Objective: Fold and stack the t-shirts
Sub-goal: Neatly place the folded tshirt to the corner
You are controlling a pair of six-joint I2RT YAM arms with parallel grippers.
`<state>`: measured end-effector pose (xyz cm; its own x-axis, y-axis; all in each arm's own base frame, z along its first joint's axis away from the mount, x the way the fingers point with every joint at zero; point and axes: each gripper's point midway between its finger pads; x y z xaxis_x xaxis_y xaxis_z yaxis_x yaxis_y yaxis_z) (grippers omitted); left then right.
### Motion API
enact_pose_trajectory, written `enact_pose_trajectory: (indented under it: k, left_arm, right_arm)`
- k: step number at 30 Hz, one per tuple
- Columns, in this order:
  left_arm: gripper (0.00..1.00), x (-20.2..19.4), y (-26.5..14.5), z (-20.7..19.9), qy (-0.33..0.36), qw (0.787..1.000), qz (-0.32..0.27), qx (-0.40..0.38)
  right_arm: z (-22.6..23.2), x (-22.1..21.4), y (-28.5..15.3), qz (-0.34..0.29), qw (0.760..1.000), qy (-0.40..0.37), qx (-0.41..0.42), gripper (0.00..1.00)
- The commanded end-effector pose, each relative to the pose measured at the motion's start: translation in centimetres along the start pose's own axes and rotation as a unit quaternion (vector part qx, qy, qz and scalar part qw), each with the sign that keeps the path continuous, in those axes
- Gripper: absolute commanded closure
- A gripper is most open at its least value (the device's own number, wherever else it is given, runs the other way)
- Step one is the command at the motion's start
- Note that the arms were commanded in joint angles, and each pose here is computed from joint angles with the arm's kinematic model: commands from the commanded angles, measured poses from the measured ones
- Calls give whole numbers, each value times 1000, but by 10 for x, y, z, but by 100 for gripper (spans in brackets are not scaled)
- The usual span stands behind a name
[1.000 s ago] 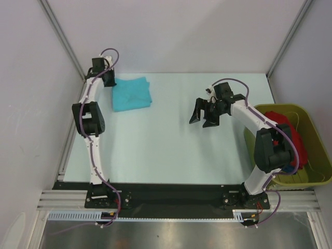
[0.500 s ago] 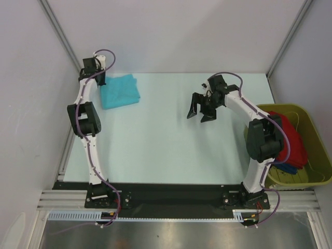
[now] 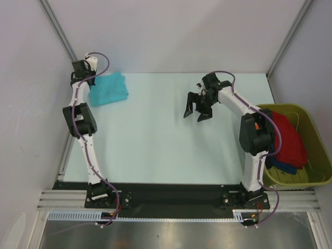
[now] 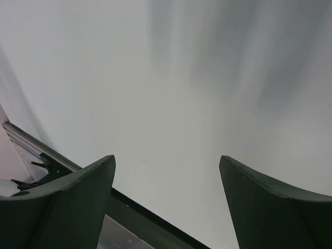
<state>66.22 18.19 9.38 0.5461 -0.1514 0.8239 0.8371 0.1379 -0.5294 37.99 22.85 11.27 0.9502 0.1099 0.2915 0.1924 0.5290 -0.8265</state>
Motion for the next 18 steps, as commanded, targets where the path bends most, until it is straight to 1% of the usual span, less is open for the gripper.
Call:
enact_pose_trajectory:
  k: [1, 5, 7, 12, 16, 17, 18]
  left_arm:
    - [100, 60, -2, 13, 48, 994, -98, 9]
    - [100, 64, 12, 10, 51, 990, -127, 20]
    - [100, 77, 12, 11, 44, 987, -153, 21]
    - [100, 72, 24, 12, 37, 986, -162, 15]
    - [100, 85, 23, 15, 25, 982, -188, 15]
    - [100, 83, 23, 16, 23, 982, -185, 19]
    - [95, 83, 23, 18, 17, 982, -185, 23]
  right_arm:
    - [2, 5, 1, 7, 1000, -1, -6, 12]
    - [1, 4, 9, 19, 1000, 1, -1, 12]
    - [1, 4, 10, 23, 1000, 3, 0, 12]
    - [-1, 3, 15, 34, 999, -1, -2, 12]
    - [-2, 3, 19, 42, 999, 4, 0, 12]
    - [-1, 5, 19, 39, 999, 2, 2, 12]
    - [0, 5, 20, 40, 999, 1, 2, 12]
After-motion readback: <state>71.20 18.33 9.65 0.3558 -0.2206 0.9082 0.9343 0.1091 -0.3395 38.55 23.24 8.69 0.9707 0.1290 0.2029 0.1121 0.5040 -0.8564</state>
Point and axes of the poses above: each gripper's point midway between its finger pads, its own y axis out along the fingers, its own z axis along the line the jaws close on, x = y × z, and after that the axes turned 9 degrees about -y, right-handed
